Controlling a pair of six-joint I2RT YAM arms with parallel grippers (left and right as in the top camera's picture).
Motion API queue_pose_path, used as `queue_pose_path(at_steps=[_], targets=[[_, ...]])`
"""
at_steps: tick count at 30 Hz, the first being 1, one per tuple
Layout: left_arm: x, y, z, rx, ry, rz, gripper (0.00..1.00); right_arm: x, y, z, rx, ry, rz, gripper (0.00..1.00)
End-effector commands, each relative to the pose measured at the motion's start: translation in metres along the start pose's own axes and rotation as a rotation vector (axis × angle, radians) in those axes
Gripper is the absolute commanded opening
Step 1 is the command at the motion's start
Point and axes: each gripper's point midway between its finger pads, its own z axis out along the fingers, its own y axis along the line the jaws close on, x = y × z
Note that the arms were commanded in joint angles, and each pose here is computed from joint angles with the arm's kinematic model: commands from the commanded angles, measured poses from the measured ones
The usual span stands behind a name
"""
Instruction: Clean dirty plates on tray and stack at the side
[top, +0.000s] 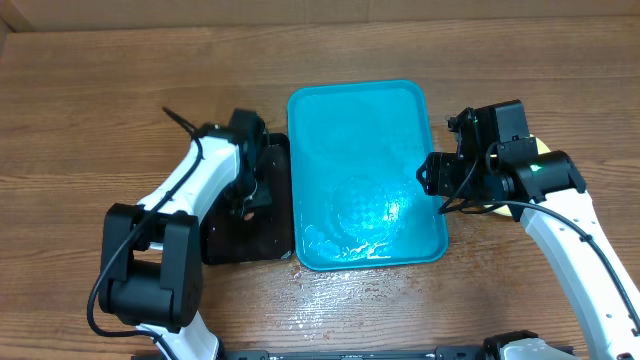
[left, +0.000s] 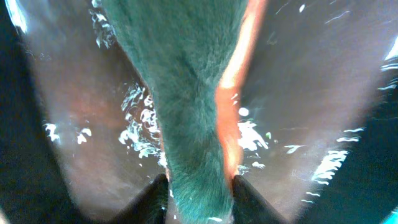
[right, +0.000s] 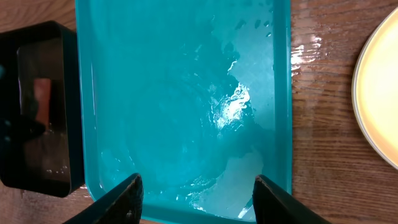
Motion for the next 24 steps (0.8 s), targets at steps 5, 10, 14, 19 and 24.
queue_pose_path(at_steps=[5,10,14,19,24], targets=[[-0.037,-0.011,-0.025,0.014,-0.129,0.062,0.64,-0.006,0.002,-0.005,-0.001,-0.022,-0.011,0.58],[-0.043,-0.012,-0.01,0.008,-0.151,0.062,0.62,-0.006,0.002,-0.005,0.0,-0.022,-0.011,0.58],[-0.036,-0.009,0.015,-0.007,-0.114,0.063,0.56,-0.006,0.002,-0.005,-0.001,-0.021,-0.011,0.58],[-0.024,-0.006,0.047,-0.028,-0.024,0.063,0.11,-0.006,0.002,-0.005,-0.001,-0.021,-0.011,0.58],[-0.02,-0.023,0.045,0.062,0.006,0.065,0.04,-0.005,0.003,-0.005,-0.005,-0.02,-0.011,0.58]])
